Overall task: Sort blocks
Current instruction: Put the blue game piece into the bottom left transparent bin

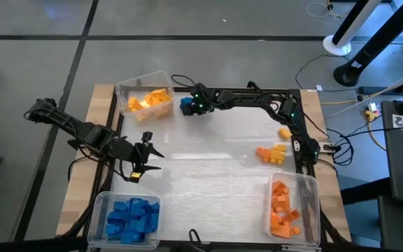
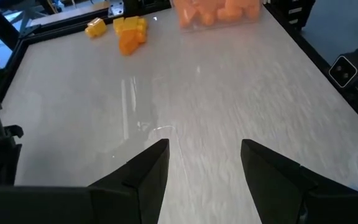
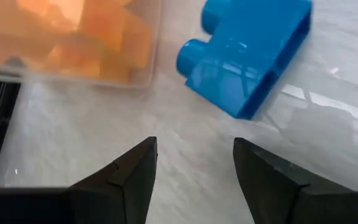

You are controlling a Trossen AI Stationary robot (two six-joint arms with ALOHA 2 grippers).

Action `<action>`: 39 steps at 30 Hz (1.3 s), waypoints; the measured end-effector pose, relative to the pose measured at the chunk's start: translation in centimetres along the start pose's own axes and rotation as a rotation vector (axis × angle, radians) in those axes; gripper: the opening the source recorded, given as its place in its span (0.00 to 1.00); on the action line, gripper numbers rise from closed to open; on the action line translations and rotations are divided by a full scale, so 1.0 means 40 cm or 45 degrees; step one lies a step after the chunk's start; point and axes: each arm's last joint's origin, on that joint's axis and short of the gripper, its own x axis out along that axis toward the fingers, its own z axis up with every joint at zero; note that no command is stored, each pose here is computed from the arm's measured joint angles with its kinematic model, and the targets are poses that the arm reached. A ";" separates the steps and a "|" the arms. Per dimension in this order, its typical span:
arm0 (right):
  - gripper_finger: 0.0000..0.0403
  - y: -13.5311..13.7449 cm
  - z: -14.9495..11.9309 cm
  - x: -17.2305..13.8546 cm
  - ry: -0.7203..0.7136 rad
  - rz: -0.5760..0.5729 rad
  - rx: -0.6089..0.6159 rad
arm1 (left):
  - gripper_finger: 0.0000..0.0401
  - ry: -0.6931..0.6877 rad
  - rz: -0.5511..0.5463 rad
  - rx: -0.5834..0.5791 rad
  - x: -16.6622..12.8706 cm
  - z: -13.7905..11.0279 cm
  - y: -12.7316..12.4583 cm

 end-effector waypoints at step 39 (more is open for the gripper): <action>0.10 0.084 0.079 -0.056 -0.346 0.137 -0.254 | 0.47 0.024 0.000 0.027 0.000 -0.005 0.000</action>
